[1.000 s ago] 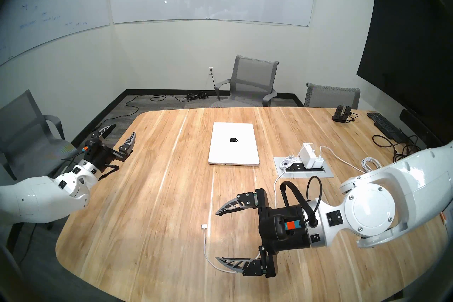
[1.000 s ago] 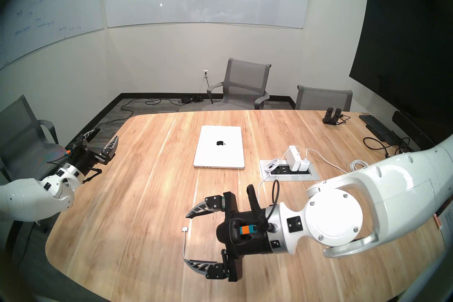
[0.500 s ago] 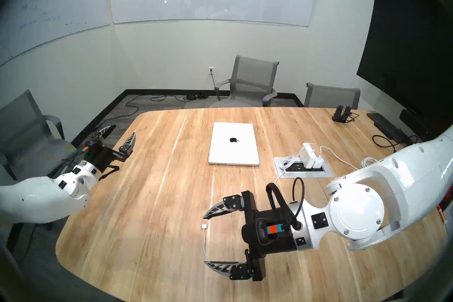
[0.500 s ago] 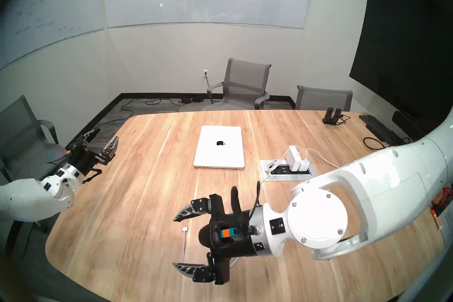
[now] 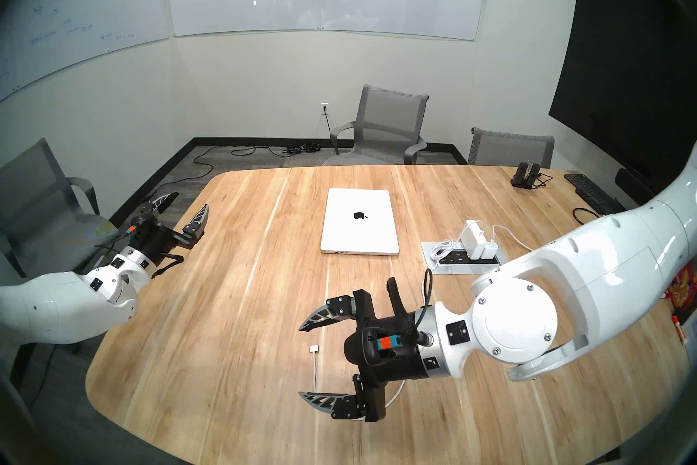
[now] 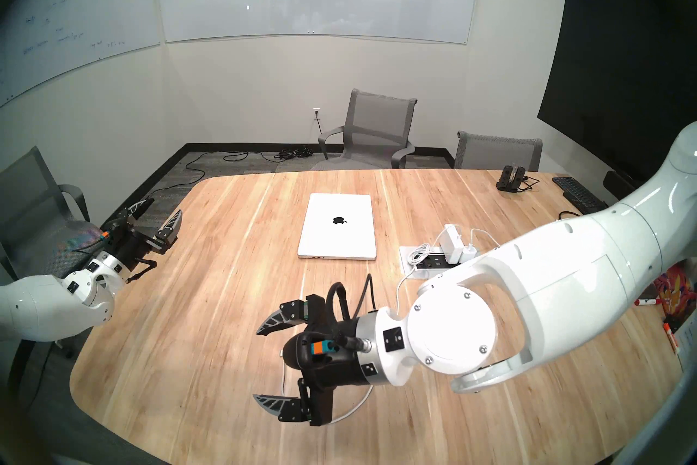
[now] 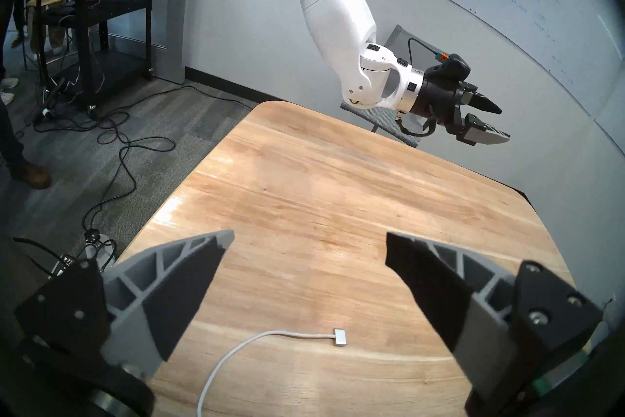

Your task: Plug the charging cable into the port of a MacBook

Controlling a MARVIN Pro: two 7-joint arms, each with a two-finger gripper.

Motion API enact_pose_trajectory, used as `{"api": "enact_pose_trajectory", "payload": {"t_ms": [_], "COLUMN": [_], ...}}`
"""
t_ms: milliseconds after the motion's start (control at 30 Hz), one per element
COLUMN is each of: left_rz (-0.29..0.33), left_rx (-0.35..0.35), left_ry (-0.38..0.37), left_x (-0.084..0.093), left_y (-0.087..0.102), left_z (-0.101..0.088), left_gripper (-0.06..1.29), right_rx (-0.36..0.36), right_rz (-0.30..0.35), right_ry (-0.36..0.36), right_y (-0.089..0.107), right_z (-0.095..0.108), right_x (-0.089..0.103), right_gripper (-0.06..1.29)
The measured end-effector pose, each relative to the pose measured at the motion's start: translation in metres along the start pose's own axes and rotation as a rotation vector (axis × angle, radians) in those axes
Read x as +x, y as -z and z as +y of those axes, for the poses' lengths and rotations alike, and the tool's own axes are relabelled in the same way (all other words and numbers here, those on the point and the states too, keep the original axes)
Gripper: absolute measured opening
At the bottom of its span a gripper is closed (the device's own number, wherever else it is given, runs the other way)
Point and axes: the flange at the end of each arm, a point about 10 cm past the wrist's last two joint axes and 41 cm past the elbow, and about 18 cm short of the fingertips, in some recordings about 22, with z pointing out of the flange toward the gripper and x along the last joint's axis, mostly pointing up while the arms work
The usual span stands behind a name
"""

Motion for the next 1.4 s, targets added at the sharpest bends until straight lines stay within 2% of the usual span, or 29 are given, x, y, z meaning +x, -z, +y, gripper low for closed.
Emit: {"api": "enact_pose_trajectory", "payload": {"t_ms": [500, 833, 1100, 1400], "left_rz": [0.001, 0.004, 0.008, 0.012], "left_rx": [0.000, 0.001, 0.002, 0.003], "left_ry": [0.000, -0.001, -0.002, -0.003], "left_x": [0.000, 0.001, 0.003, 0.004], "left_y": [0.000, -0.001, -0.002, -0.004], "left_z": [0.000, -0.001, -0.001, -0.002], "left_gripper": [1.27, 1.27, 1.27, 1.27], "right_rx": [-0.014, -0.046, -0.099, -0.186], "right_rz": [0.004, 0.030, 0.085, 0.145], "right_ry": [-0.072, -0.174, -0.315, -0.551], "right_y": [-0.043, -0.082, -0.116, -0.152], "right_z": [0.014, 0.024, 0.034, 0.042], "right_x": [0.004, 0.011, 0.029, 0.057], "right_gripper": [1.22, 1.22, 1.22, 1.22]}}
